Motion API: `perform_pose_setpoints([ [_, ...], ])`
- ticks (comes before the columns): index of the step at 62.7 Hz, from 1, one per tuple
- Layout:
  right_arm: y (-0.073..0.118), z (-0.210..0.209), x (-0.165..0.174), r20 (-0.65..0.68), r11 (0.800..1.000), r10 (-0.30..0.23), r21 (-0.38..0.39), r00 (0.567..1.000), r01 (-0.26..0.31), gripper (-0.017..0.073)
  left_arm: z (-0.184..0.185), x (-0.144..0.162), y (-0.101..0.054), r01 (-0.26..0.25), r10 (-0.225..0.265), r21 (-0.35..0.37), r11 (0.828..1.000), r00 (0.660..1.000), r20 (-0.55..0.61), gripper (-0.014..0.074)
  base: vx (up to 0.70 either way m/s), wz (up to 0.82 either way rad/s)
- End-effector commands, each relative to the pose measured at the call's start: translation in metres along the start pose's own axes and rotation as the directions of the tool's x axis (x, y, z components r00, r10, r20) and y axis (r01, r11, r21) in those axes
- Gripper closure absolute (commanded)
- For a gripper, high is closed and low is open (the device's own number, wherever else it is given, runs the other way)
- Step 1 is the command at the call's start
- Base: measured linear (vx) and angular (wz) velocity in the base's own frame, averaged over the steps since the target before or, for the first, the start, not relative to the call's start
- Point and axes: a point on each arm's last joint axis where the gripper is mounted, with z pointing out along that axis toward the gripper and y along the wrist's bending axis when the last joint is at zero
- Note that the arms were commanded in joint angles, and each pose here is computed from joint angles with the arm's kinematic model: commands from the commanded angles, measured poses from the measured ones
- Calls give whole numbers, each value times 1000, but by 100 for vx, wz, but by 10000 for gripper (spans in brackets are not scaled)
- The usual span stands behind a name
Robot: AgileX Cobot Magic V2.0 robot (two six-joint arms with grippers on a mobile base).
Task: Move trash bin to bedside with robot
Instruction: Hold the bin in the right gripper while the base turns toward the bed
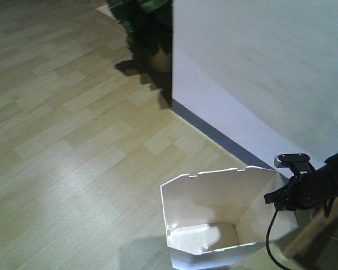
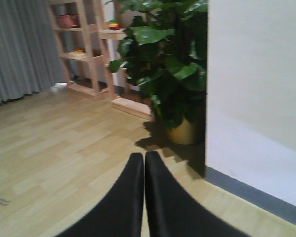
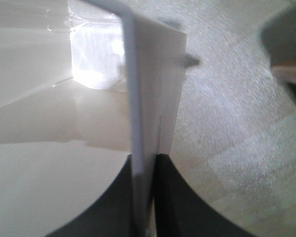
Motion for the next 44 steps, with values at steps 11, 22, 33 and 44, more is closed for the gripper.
perform_pose_setpoints([
  [11, 12, -20, -15, 70, 993, 12, -114, 997, -4, 565, -2, -15, 0, 9, -9, 3, 1000, 995, 101, 600, 10, 52],
  [22, 12, -20, -15, 70, 993, 12, -114, 997, -4, 565, -2, -15, 0, 9, -9, 3, 1000, 995, 101, 600, 10, 53],
  [33, 12, -20, -15, 70, 994, 12, -113, 997, -4, 565, -2, -15, 0, 9, -9, 3, 1000, 995, 101, 600, 10, 53],
  [44, 12, -20, -15, 70, 994, 12, -113, 997, -4, 565, -2, -15, 0, 9, -9, 3, 1000, 995, 101, 600, 10, 51],
])
